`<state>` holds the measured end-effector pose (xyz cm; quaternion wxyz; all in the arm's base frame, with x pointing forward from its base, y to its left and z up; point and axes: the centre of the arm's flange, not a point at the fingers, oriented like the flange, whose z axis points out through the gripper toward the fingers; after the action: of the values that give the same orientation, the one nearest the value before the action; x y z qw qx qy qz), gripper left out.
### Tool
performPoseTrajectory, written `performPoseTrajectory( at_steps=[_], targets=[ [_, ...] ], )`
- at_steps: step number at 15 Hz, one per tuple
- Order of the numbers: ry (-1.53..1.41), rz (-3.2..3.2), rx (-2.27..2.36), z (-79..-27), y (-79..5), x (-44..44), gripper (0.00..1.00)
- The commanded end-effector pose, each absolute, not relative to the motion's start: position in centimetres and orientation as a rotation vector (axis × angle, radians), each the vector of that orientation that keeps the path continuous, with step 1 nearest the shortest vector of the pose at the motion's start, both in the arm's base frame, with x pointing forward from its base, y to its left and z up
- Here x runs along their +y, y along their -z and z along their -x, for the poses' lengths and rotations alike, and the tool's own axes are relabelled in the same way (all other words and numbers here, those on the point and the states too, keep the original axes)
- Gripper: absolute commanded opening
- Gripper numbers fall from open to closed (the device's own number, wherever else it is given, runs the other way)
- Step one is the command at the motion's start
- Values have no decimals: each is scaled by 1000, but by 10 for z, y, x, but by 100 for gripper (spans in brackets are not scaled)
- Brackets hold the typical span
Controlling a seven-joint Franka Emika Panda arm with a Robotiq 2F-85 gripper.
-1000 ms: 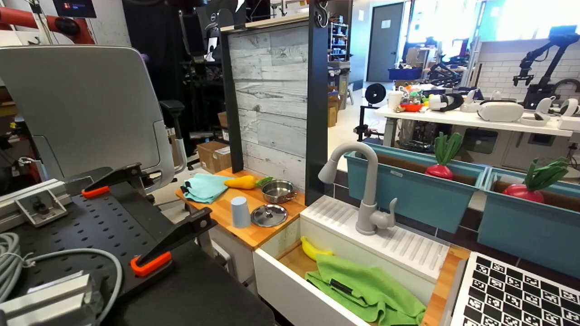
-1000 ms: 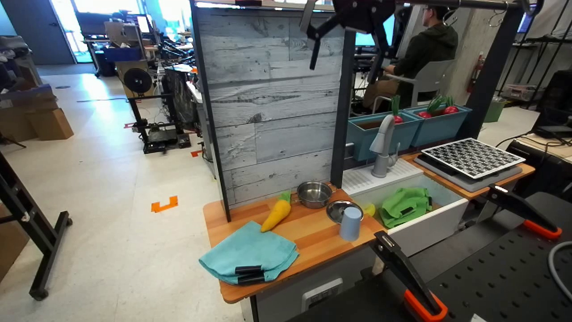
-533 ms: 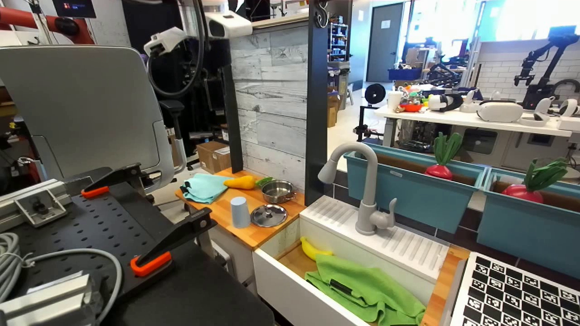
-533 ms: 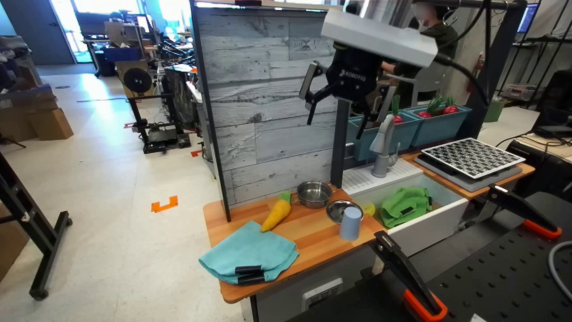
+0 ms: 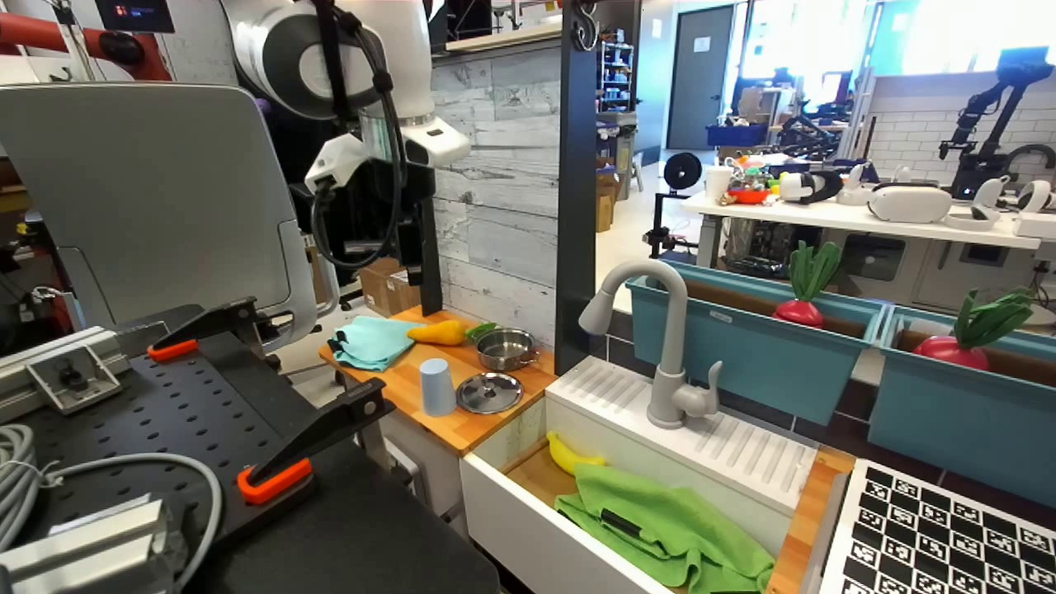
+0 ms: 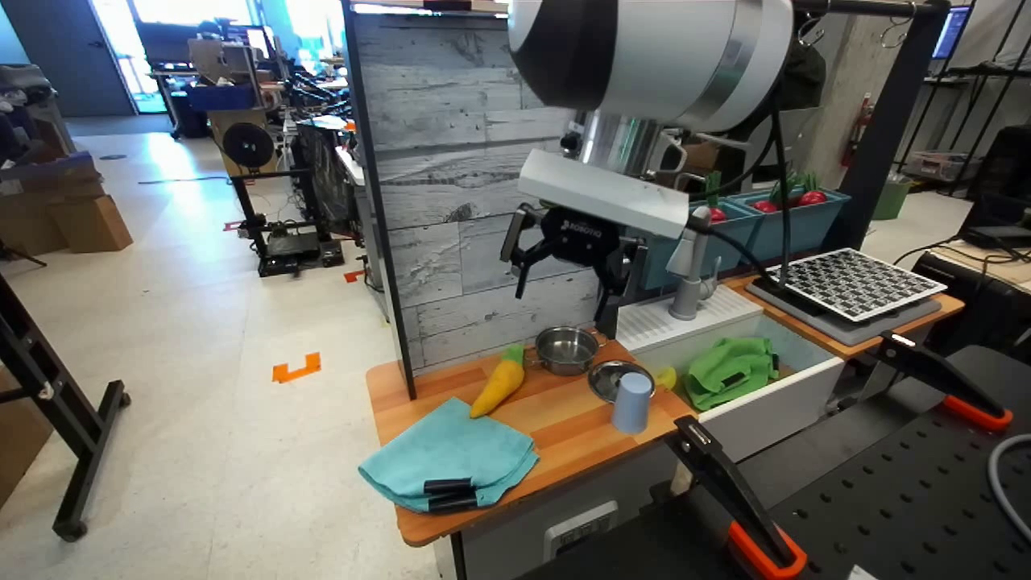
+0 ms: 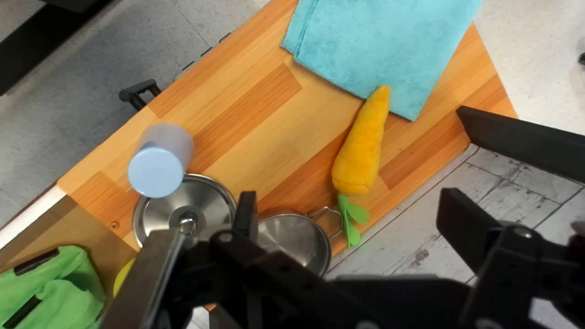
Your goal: Put the plush in the bowl, wipe the counter with the blue towel and move the faucet to the center
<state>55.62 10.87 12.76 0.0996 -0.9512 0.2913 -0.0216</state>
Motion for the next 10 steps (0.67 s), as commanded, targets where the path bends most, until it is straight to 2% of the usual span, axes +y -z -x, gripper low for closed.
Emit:
performPoseTrajectory(
  at_steps=[1, 10],
  targets=[
    [75, 2794, 929, -589, -84, 126, 100],
    [61, 2820, 1077, -622, -9, 149, 100]
  ],
)
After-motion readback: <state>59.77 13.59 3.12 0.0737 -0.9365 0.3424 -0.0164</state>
